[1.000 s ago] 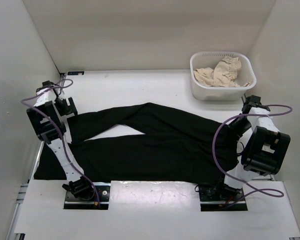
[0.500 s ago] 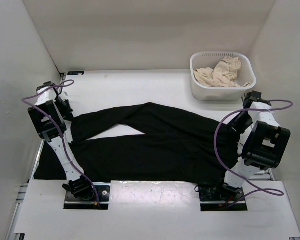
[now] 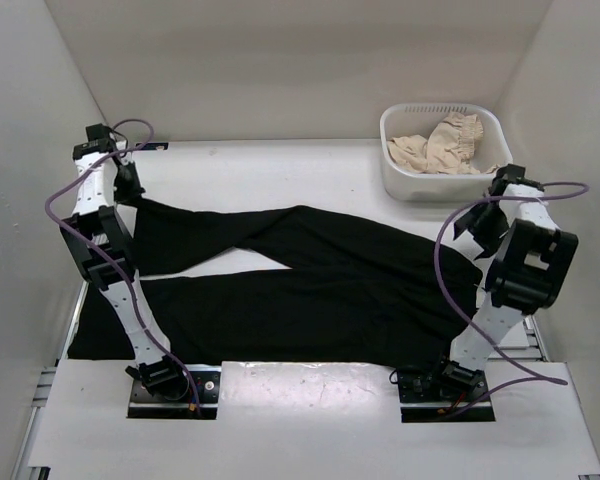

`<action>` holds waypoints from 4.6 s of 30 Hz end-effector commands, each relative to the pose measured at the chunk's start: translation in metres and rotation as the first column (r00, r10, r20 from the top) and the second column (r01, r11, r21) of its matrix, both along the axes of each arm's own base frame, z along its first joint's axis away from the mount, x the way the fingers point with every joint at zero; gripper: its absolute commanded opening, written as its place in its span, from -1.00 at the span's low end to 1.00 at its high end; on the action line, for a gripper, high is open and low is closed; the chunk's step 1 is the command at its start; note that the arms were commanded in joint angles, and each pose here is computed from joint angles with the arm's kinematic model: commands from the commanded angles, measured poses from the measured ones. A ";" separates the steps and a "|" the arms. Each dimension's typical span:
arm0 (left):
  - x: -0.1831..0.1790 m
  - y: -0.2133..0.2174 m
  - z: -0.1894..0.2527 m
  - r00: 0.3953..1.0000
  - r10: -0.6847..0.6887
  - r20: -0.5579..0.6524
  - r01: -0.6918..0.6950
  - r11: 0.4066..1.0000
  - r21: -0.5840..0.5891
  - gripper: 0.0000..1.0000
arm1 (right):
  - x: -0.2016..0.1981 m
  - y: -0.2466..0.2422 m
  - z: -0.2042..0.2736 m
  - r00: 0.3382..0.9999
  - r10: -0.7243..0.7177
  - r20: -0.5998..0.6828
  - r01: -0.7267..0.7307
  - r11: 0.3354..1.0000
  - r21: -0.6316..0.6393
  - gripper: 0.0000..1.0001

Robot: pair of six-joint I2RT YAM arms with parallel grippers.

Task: Fold and stack the trousers
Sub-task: Fold the trousers

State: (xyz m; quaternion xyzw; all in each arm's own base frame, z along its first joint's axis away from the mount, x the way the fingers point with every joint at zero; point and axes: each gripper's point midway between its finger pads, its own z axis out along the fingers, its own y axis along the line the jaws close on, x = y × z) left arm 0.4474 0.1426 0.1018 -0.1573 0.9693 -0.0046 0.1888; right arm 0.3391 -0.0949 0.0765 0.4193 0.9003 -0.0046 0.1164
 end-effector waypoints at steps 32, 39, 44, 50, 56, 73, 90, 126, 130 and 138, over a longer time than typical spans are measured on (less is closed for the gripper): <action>-0.021 0.042 0.119 0.929 0.081 0.362 -0.197 0.935 0.296 -0.72 | 0.040 0.046 0.061 0.952 0.086 0.295 -0.146 0.971 0.189 -0.24; -0.041 0.032 0.094 0.954 0.086 0.287 -0.173 0.941 0.292 -0.72 | 0.047 0.120 0.022 0.978 0.093 0.186 -0.119 0.984 0.136 0.43; -0.043 0.032 0.088 0.959 0.088 0.268 -0.167 0.943 0.289 -0.72 | 0.045 0.127 0.002 0.994 -0.027 0.110 0.013 0.992 0.123 0.49; -0.042 0.032 0.096 0.957 0.087 0.275 -0.169 0.942 0.290 -0.72 | 0.019 0.118 -0.031 0.996 -0.086 0.001 0.086 0.994 0.074 0.57; -0.045 0.033 0.094 0.962 0.093 0.255 -0.169 0.941 0.294 -0.72 | 0.019 0.122 -0.053 0.992 -0.114 -0.063 0.119 0.989 0.089 0.57; 0.034 0.052 0.120 0.932 0.065 0.356 -0.180 0.937 0.299 -0.72 | 0.073 -0.004 0.013 0.933 -0.310 0.182 0.324 0.944 -0.055 -1.00; 0.038 0.044 0.159 0.899 0.051 0.436 -0.227 0.905 0.361 -0.72 | 0.035 -0.024 0.079 0.934 -0.219 0.282 0.239 0.970 -0.041 -1.00; -0.291 0.136 0.075 0.711 0.602 0.364 -0.703 0.618 0.352 -0.72 | -0.116 0.017 0.048 0.989 -0.075 0.128 0.075 0.997 0.001 -1.00; -0.318 0.121 0.043 0.697 0.649 0.306 -0.716 0.605 0.348 -0.72 | -0.136 0.026 0.026 0.993 -0.084 0.080 0.082 0.996 0.028 -1.00; -0.361 0.098 -0.011 0.654 0.735 0.180 -0.742 0.577 0.340 -0.72 | -0.164 0.025 -0.003 0.993 -0.115 -0.007 0.115 0.993 0.016 -1.00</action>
